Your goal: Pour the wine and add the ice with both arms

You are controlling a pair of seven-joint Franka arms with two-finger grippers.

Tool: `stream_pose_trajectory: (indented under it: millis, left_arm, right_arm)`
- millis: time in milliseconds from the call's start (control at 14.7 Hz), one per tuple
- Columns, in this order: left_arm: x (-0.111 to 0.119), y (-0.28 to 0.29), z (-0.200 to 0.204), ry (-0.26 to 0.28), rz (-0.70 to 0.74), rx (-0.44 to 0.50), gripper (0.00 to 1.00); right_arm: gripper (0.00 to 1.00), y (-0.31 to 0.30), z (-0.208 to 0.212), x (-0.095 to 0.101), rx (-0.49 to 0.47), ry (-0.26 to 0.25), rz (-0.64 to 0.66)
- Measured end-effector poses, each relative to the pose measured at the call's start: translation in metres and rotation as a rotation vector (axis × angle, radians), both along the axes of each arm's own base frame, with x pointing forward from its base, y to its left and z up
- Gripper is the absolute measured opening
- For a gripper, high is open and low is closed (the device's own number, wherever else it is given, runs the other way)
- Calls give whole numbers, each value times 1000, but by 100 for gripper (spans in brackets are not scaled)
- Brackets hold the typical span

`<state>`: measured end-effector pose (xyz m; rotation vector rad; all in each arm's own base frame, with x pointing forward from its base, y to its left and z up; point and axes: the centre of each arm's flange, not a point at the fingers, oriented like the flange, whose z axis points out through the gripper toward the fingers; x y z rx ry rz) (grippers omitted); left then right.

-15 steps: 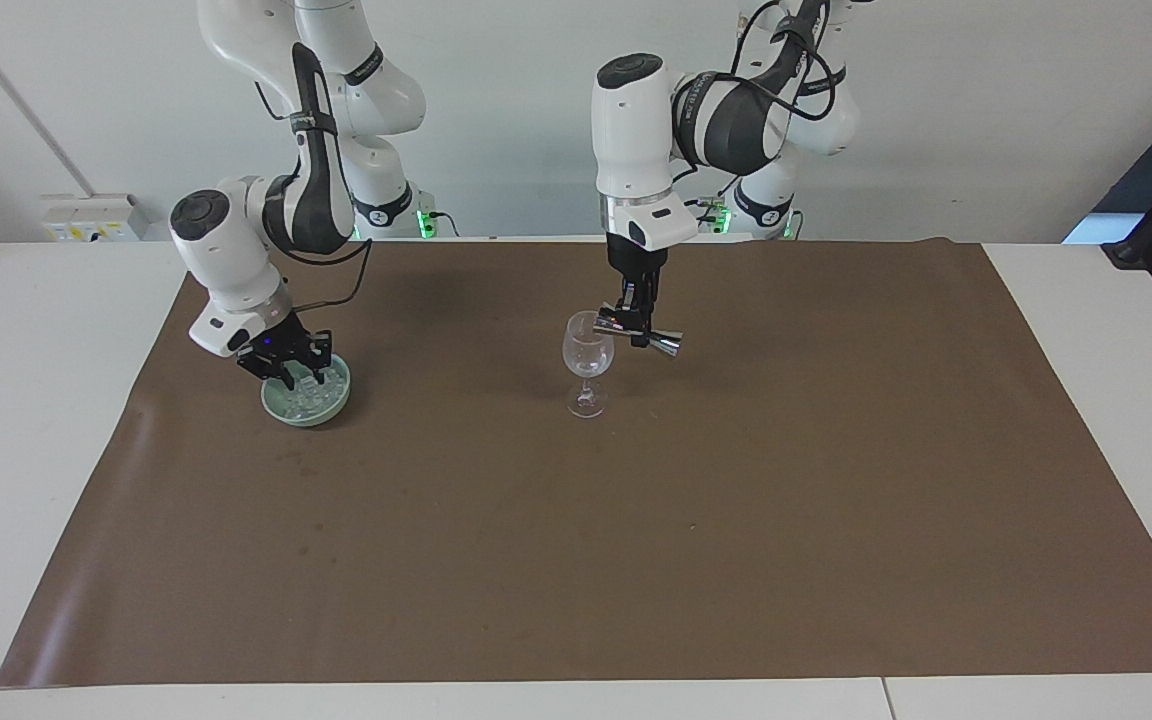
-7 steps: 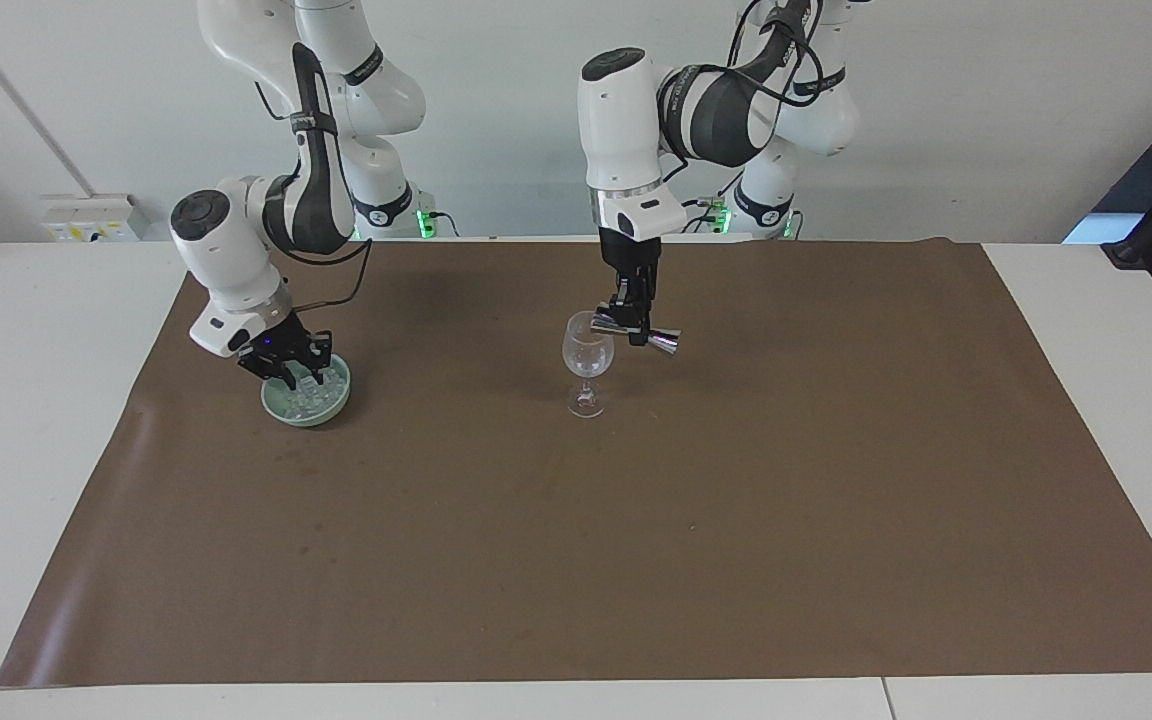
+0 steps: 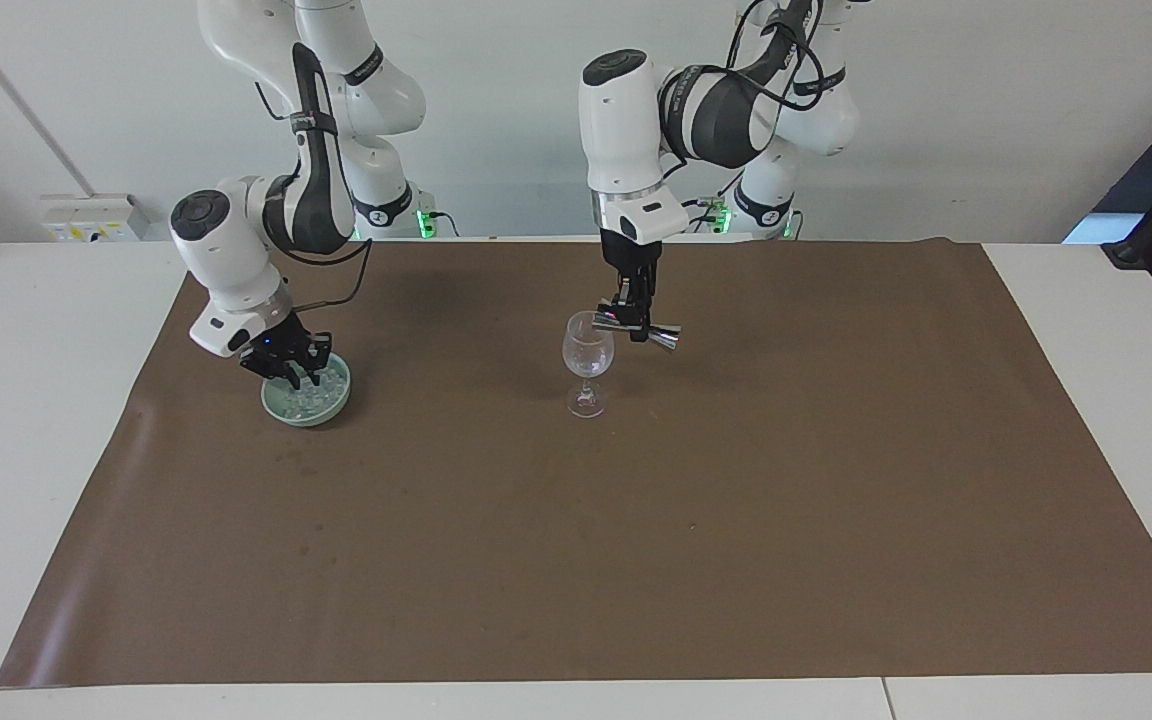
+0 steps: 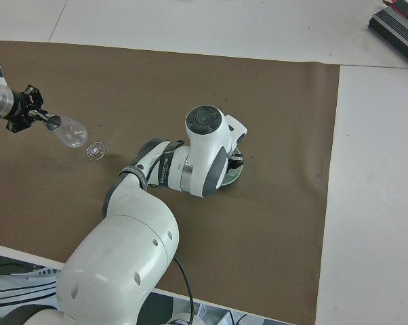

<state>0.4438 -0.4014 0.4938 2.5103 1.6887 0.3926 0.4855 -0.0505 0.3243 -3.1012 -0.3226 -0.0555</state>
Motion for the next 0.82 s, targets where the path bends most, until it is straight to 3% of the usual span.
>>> stream_pose_trajectory:
  millis: [205,477,818]
  left_arm:
    - [21,23,11,89,44,-118,21]
    - [75,106,22,201,70,-327,21]
    - [132,259,12,236,138,-630,21]
  right_arm:
    - [29,0,0,0,0,0,0]
    - [22,0,0,0,0,0,0]
    - [22,2,13,10,-1,-16,8]
